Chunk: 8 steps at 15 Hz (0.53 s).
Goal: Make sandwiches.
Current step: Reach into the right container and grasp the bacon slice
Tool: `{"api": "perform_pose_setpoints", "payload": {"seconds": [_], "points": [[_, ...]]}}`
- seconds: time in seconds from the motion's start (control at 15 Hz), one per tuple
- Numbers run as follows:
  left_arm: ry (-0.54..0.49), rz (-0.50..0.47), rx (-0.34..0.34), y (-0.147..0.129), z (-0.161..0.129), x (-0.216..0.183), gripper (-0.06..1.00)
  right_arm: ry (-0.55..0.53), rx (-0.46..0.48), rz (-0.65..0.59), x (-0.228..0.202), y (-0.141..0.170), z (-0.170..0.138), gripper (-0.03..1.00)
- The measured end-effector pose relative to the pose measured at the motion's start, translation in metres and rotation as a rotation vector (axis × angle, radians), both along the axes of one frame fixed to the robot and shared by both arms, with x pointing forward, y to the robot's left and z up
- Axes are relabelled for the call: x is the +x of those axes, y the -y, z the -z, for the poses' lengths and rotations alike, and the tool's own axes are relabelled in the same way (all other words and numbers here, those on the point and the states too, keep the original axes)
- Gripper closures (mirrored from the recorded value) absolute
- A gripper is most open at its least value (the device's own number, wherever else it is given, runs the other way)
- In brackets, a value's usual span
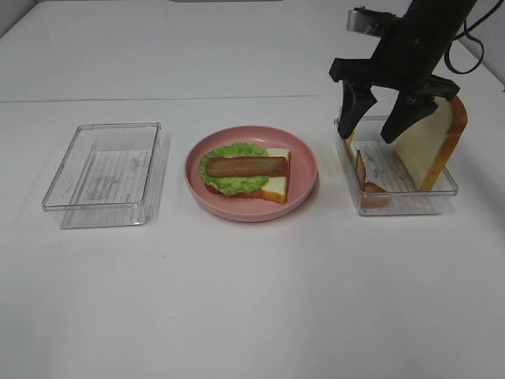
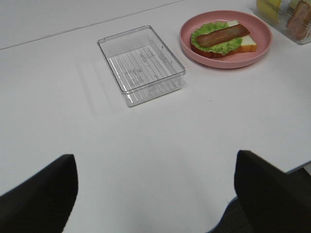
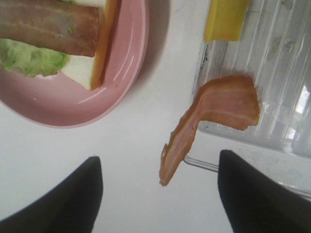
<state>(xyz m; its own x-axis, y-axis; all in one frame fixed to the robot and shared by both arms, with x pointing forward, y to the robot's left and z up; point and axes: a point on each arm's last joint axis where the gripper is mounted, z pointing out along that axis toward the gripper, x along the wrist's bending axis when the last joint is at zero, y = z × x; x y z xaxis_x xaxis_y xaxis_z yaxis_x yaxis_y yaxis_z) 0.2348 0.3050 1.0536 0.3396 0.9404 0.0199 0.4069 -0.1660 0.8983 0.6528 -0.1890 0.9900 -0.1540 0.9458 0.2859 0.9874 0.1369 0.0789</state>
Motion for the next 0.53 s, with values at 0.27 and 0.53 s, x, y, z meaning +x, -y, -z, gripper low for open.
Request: {"api": "perform_pose_setpoints", "payload": {"seconds": [0.27, 0.53], "points": [[0.000, 0.000, 0.000, 0.000, 0.000, 0.000, 0.12, -0.047, -0.011, -0.001, 0.005, -0.001, 0.020, 0.34], [0.000, 0.000, 0.000, 0.000, 0.000, 0.000, 0.12, -0.082, -0.041, -0.011, 0.008, 0.001, 0.039, 0.39]]}}
